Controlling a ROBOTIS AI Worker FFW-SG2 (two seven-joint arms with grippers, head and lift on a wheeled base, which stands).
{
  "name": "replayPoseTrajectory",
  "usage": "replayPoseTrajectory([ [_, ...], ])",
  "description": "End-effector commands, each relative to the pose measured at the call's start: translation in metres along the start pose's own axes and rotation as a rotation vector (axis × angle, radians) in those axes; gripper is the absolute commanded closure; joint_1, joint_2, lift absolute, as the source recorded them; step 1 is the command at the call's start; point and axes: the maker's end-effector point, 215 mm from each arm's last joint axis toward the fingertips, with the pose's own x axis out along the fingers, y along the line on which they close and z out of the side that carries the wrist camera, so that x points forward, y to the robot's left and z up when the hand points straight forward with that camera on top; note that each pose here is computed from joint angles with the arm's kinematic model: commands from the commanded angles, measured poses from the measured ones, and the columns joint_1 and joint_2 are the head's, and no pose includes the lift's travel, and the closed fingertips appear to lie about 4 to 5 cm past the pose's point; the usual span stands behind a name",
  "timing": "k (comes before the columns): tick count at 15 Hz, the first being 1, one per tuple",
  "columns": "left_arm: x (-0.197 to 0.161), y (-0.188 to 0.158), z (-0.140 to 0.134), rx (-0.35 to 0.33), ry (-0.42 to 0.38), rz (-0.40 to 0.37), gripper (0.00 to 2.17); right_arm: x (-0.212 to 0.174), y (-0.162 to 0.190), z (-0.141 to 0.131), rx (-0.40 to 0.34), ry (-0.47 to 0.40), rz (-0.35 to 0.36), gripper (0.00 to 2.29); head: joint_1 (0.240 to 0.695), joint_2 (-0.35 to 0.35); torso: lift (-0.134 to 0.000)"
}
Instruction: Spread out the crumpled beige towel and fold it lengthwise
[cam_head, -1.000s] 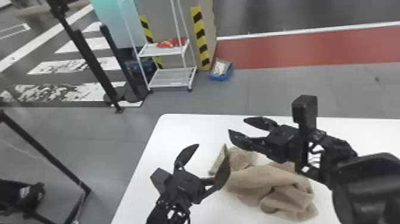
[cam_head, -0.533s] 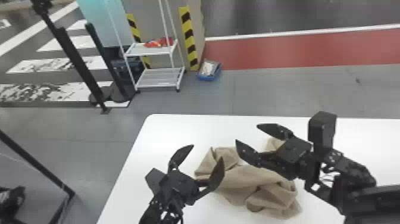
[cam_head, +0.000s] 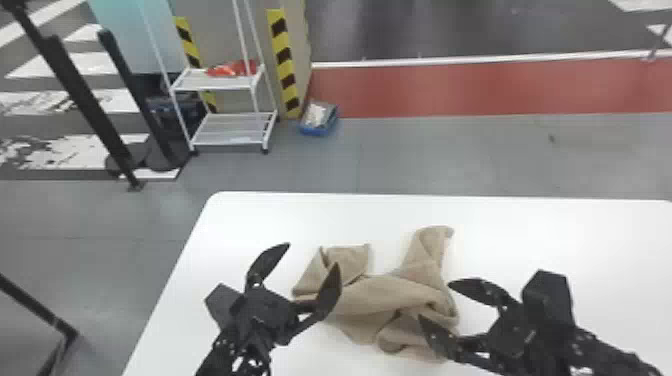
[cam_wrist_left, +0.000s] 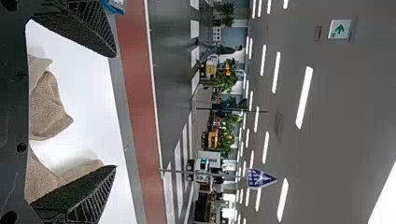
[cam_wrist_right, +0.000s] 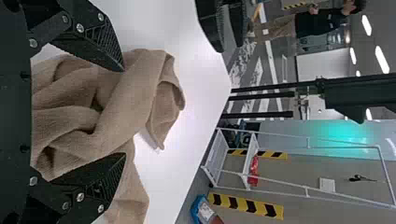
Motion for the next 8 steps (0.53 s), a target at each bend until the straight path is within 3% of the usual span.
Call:
replayPoseTrajectory([
  [1, 0.0, -0.001, -0.001, 0.0, 0.002, 0.0, 0.03, -0.02, -0.012, -0.022, -0.073, 0.087, -0.03, 0.29, 0.695, 0.105, 0.0],
  [3, 0.001, -0.006, -0.001, 0.0, 0.002, -0.009, 0.03, -0.03, -0.015, -0.041, -0.065, 0.159, 0.0, 0.29, 0.695, 0.082, 0.0],
  [5, 0.001, -0.008, 0.0, -0.001, 0.001, -0.011, 0.03, -0.038, -0.015, -0.067, -0.005, 0.249, 0.046, 0.38, 0.695, 0.062, 0.0],
  [8, 0.001, -0.009, -0.001, 0.001, 0.003, -0.012, 0.03, -0.053, -0.028, -0.087, 0.019, 0.293, 0.054, 0.38, 0.695, 0.02, 0.0],
])
